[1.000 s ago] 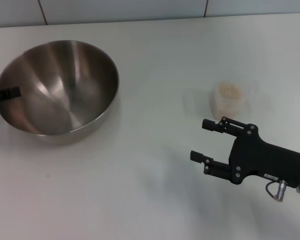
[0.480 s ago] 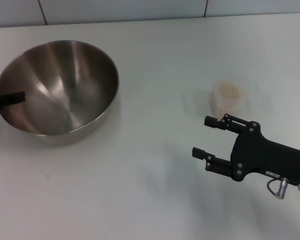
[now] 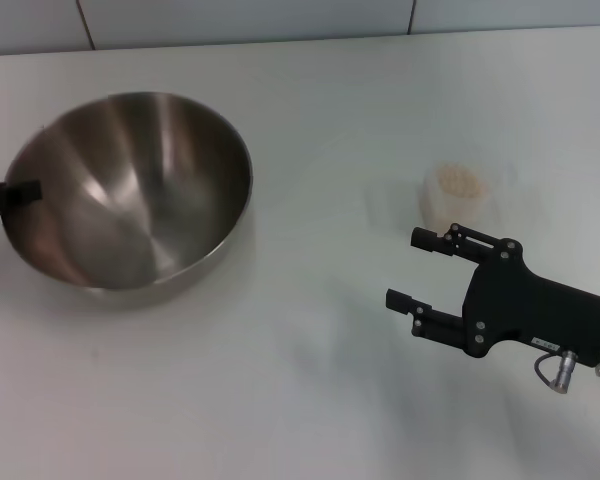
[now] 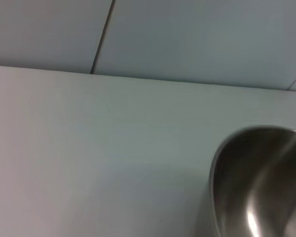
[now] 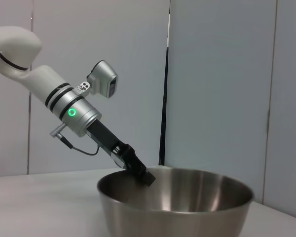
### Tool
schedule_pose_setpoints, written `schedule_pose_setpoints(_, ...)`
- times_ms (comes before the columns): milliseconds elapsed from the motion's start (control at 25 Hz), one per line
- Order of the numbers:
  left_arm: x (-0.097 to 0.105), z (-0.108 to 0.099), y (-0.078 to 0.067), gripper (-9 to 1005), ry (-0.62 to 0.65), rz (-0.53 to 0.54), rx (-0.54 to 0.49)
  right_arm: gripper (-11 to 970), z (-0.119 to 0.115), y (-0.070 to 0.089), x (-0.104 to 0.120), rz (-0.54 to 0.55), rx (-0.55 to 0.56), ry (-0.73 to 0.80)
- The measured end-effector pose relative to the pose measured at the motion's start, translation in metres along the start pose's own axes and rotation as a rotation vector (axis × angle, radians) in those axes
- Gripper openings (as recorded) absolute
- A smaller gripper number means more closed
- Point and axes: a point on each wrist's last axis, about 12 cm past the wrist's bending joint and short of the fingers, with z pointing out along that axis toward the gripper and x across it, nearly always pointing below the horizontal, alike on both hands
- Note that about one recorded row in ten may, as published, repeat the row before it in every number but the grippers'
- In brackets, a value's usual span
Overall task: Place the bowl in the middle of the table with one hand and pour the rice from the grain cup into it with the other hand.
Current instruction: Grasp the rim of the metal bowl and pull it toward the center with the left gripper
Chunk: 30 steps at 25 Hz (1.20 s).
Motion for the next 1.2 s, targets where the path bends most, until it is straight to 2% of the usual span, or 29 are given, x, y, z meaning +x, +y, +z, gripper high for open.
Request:
schedule_pose_setpoints(280, -0.002, 0.003, -0.002, 102, 0.014, 0.019, 0.001, 704, 0.0, -0.001, 0.0, -0.001, 0.001, 0.001)
schedule_pose_setpoints(400, -0.002, 0.005, -0.005, 30, 0.026, 0.038, 0.006, 704, 0.001, -0.001, 0.0, -0.002, 0.001, 0.001)
schedule_pose_setpoints(960, -0.018, 0.007, -0.02, 42, 0.044, 0.135, 0.018, 703, 0.002, -0.002, 0.0, -0.004, 0.004, 0.006)
schedule_pose_setpoints(1080, -0.032, 0.012, -0.033, 44, 0.049, 0.178, 0.05, 703, 0.003, -0.002, 0.0, -0.004, 0.003, 0.006)
schedule_pose_setpoints(1200, -0.034, 0.013, -0.035, 47, 0.051, 0.184, 0.056, 703, 0.003, -0.002, 0.0, -0.003, 0.001, 0.006)
